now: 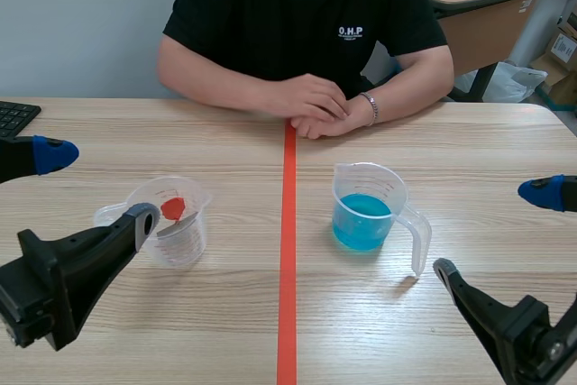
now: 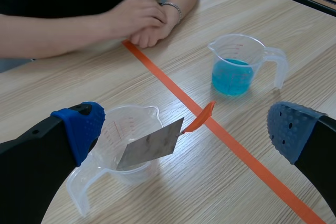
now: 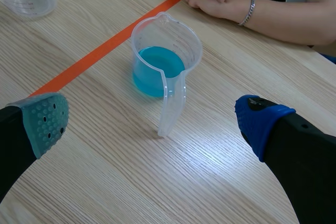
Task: Do the redox reaction experiment.
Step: 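Lift the metal plate out of the left beaker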
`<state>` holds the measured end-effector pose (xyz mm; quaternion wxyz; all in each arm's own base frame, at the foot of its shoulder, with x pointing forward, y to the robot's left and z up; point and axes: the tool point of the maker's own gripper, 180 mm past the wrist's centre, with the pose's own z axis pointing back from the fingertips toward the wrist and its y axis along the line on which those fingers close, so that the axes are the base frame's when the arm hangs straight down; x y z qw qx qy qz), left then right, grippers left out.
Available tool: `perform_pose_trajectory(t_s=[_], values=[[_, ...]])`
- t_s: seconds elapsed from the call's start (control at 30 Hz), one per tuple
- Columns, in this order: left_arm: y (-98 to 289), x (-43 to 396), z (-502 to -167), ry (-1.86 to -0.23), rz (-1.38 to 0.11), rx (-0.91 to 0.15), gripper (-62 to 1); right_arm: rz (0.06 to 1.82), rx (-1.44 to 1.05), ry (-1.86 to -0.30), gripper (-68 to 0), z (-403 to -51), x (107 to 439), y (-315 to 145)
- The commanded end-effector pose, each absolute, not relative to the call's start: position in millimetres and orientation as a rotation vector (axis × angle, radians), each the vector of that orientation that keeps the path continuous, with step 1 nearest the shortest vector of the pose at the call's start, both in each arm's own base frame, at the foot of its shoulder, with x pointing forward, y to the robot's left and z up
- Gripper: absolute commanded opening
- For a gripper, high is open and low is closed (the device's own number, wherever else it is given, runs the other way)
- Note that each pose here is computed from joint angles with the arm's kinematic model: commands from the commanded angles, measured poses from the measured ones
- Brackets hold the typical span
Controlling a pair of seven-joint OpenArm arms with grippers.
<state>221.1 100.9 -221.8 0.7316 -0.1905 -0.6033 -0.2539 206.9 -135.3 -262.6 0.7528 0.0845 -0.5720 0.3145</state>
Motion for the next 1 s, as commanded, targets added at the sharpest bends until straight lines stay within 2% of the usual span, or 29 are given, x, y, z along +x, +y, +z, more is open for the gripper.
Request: perform_pose_trajectory(t_s=[0.0,0.57,0.73,0.97], values=[[98.0,223.0,-211.2,-1.367,-0.549,-0.432,1.4,0.697,0.191,-1.289,0.4,-252.3,211.3,-133.0],[99.1,222.8,-212.6,-1.363,-0.552,-0.422,1.4,0.697,0.191,-1.288,0.4,-252.5,211.2,-133.1],[108.3,210.8,-232.0,-1.296,-0.549,-0.351,1.4,0.697,0.19,-1.288,0.4,-252.5,211.2,-133.1],[148.3,185.8,-266.3,-1.163,-0.458,-0.201,1.4,0.698,0.191,-1.288,0.4,-252.4,211.1,-133.0]])
